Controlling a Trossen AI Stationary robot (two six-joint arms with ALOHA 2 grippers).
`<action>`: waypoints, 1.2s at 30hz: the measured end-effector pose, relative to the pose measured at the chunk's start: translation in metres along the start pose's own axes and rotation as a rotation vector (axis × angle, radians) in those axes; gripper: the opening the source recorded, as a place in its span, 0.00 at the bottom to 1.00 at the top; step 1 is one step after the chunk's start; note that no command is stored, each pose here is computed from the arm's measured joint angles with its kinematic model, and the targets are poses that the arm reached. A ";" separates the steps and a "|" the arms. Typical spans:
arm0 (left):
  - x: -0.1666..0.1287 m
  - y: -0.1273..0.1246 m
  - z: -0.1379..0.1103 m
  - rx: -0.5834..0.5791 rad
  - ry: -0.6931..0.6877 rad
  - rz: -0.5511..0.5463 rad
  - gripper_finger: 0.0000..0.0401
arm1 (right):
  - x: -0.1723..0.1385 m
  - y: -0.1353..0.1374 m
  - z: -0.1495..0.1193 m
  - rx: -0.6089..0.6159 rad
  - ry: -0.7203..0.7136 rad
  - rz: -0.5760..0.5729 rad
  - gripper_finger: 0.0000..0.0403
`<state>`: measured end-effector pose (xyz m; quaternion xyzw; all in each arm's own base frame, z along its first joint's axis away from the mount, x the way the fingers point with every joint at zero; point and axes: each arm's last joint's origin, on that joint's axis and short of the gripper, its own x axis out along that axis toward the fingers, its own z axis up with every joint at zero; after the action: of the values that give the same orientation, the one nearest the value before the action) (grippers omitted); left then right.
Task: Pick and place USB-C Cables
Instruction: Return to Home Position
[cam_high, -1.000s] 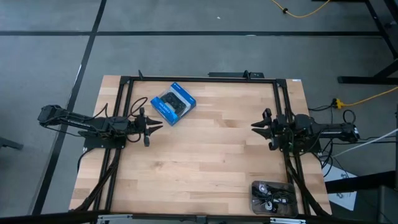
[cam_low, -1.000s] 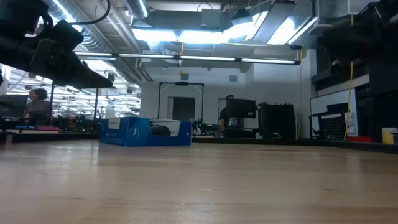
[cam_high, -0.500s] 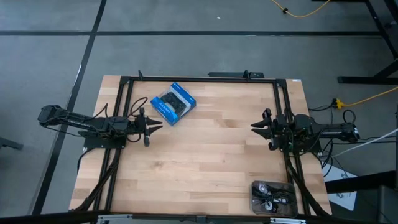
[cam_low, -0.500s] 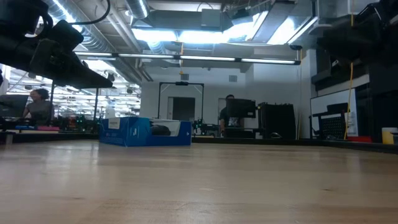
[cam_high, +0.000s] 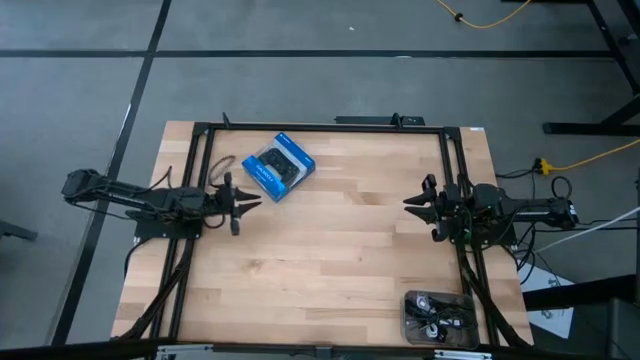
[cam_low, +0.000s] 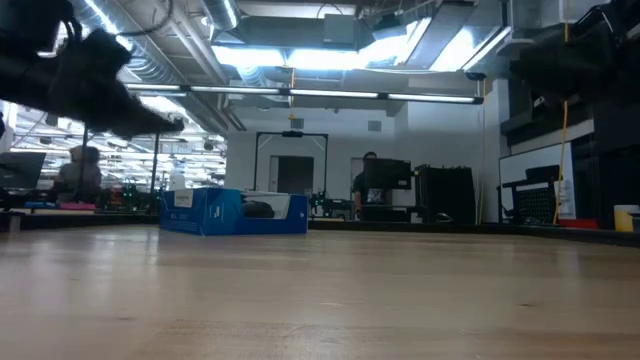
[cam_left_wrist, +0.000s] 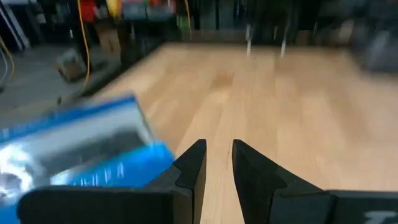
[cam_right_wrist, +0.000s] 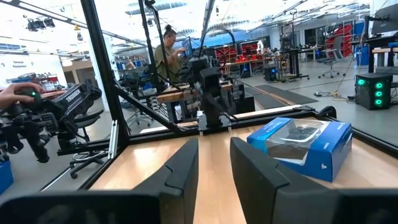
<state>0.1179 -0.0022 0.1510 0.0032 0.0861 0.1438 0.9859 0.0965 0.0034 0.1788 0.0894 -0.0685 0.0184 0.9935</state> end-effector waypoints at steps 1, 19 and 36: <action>-0.001 0.000 0.004 -0.017 -0.039 -0.002 0.18 | 0.000 0.000 0.000 0.000 0.000 0.000 0.24; -0.024 -0.004 0.013 -0.068 -0.183 -0.131 0.18 | 0.000 0.000 0.000 0.000 0.000 0.000 0.24; -0.025 0.002 0.016 -0.089 -0.219 -0.090 0.18 | 0.000 0.000 0.000 0.000 0.000 0.000 0.24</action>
<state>0.0963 -0.0075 0.1710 -0.0286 -0.0283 0.1017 0.9940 0.0965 0.0034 0.1788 0.0892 -0.0685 0.0185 0.9935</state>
